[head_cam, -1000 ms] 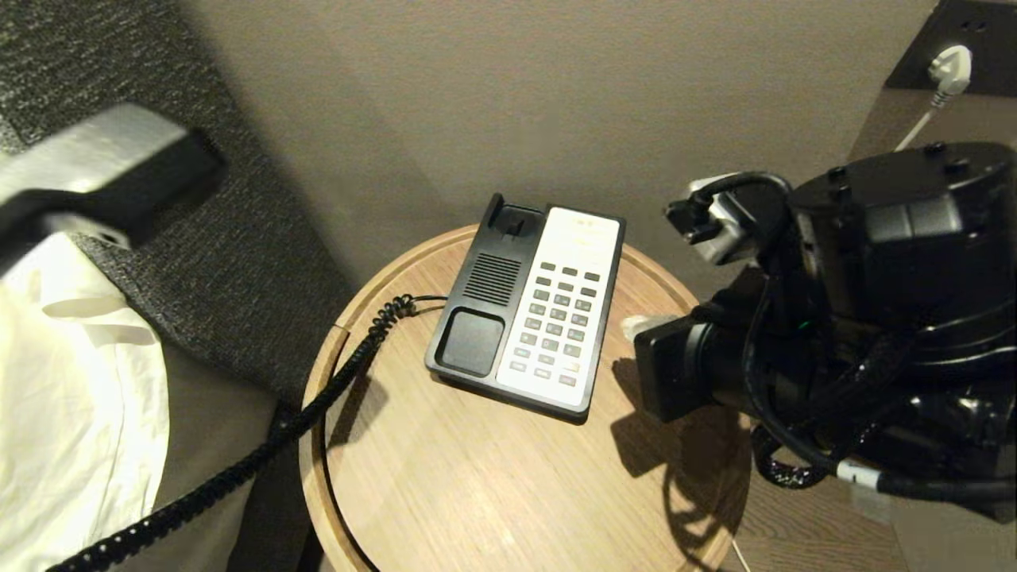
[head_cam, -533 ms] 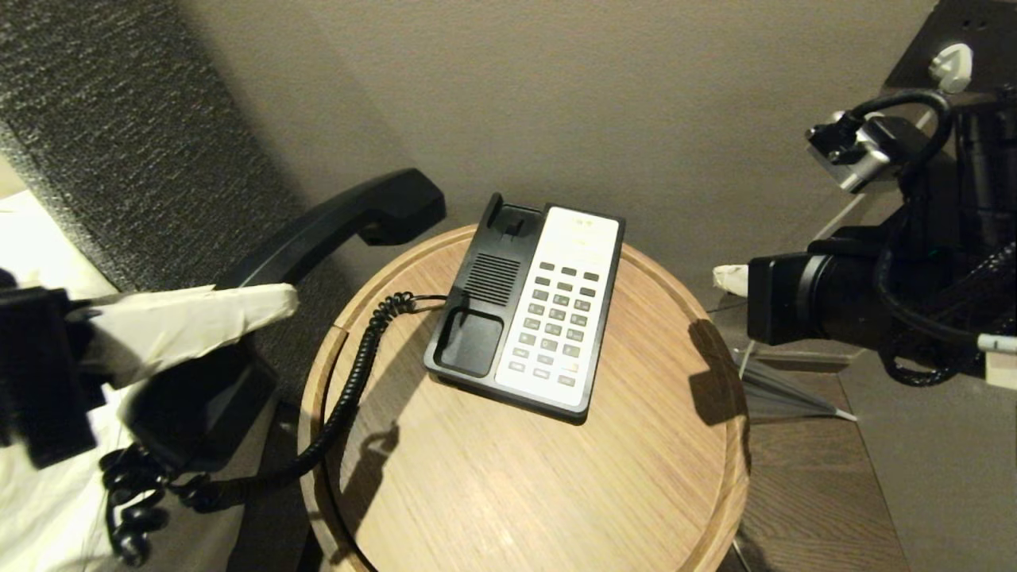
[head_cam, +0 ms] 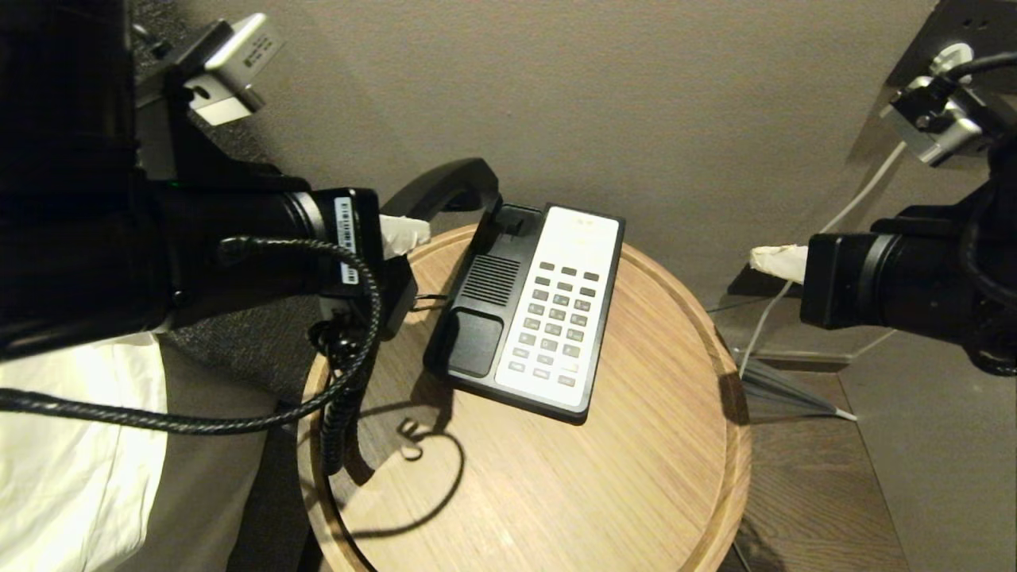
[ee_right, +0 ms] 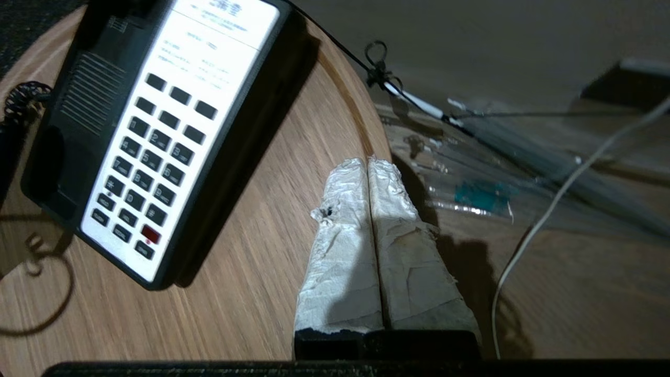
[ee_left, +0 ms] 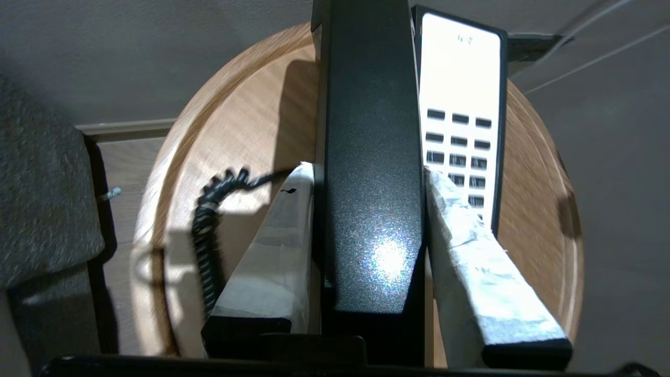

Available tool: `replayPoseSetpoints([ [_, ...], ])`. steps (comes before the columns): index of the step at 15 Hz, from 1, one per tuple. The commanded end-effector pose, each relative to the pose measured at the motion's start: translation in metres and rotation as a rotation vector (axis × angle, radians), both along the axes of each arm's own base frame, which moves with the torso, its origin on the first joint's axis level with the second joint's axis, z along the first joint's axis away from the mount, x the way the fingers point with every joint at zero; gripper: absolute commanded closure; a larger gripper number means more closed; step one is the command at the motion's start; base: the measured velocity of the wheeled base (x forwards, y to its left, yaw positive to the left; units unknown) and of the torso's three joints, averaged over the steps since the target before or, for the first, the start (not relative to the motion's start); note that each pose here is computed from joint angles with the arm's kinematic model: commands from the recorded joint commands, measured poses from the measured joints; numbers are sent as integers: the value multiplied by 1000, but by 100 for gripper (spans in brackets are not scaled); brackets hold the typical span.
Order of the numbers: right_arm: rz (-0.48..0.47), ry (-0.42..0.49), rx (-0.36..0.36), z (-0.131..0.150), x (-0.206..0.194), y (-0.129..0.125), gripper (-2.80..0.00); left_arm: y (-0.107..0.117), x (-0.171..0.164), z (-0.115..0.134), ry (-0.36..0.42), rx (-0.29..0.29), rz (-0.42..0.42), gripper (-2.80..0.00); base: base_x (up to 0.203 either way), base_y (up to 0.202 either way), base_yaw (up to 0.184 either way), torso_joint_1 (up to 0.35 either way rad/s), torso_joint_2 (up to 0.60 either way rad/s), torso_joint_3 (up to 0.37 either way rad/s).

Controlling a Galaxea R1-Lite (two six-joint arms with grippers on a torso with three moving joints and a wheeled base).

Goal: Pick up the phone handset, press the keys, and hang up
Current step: Put the handset back

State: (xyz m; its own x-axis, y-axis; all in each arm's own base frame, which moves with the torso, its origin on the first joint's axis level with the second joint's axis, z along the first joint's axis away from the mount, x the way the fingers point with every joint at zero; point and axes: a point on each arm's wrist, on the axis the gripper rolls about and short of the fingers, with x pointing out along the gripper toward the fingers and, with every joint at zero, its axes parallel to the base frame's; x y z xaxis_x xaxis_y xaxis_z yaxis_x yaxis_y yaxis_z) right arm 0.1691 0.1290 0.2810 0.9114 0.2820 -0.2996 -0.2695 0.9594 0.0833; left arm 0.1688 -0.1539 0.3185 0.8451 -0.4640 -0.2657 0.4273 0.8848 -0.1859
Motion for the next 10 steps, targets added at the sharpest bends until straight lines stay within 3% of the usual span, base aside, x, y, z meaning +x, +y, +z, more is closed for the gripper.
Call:
replayPoseSetpoints([
  [1,-31,17,16,-1,-4,-9,0,-17,17,-8,29,28,4,0,0,0,0,0,0,0],
  [10,-52,27,30,1,-7,-15,0,-36,34,-5,24,21,-5,0,0,0,0,0,0,0],
])
